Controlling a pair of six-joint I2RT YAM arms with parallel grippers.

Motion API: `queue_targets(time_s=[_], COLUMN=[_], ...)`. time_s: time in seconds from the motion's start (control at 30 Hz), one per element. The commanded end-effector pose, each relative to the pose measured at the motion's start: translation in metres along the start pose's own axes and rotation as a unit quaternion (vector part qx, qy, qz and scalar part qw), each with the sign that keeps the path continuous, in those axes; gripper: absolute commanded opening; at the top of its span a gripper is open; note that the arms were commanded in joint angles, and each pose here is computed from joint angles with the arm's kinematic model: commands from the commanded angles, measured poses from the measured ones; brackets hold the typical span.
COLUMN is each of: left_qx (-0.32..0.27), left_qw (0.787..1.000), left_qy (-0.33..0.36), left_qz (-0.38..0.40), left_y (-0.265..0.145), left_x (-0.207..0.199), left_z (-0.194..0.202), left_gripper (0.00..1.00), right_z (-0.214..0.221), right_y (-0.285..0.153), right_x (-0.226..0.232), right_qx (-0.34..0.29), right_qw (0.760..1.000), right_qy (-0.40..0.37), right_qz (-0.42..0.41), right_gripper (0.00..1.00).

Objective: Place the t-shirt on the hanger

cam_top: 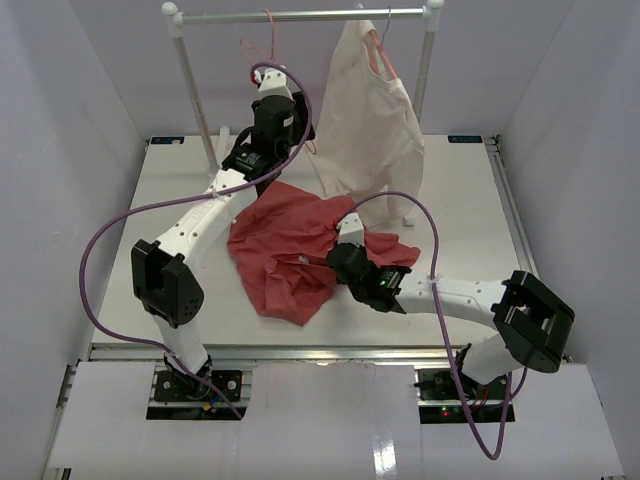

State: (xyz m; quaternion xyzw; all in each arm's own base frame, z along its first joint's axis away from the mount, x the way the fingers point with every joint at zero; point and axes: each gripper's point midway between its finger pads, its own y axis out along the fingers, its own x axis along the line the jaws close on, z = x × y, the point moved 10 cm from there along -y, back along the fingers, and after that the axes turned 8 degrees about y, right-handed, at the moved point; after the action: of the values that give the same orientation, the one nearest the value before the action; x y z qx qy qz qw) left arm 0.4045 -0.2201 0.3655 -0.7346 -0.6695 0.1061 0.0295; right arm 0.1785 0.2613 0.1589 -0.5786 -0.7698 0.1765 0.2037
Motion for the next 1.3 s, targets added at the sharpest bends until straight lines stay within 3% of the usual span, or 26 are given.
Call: queue_targets(time_s=[0.0,0.5,0.9,1.07,1.27], left_qx=[-0.033,-0.025,-0.026,-0.027,-0.047], left_qw=[0.999,0.999,0.999,0.999,0.998], left_qy=[0.005,0.022,0.032,0.032,0.036], left_qz=[-0.014,-0.036,-0.026,-0.021,-0.028], left_y=[-0.015,-0.009,-0.012,-0.016,-0.026], left_x=[0.007,0.009,0.008,0.008,0.011], left_z=[-0.03,-0.025,-0.033,-0.042,-0.062], left_gripper=[0.67,0.66,0.28,0.0,0.0], right_z=[-0.004,-0.005,-0.008,-0.009,-0.006], right_y=[-0.003,-0.005,-0.01,-0.013,-0.015], right_x=[0.0,-0.003,-0.005,-0.007,-0.007], right_qx=[-0.018,-0.023,-0.029,-0.031,-0.024], right_qw=[1.0,1.0,0.999,0.999,0.999], right_qy=[0.008,0.007,0.013,0.017,0.02], right_qz=[-0.004,0.001,-0.005,-0.007,-0.015], right_gripper=[0.08,0.08,0.08,0.08,0.08])
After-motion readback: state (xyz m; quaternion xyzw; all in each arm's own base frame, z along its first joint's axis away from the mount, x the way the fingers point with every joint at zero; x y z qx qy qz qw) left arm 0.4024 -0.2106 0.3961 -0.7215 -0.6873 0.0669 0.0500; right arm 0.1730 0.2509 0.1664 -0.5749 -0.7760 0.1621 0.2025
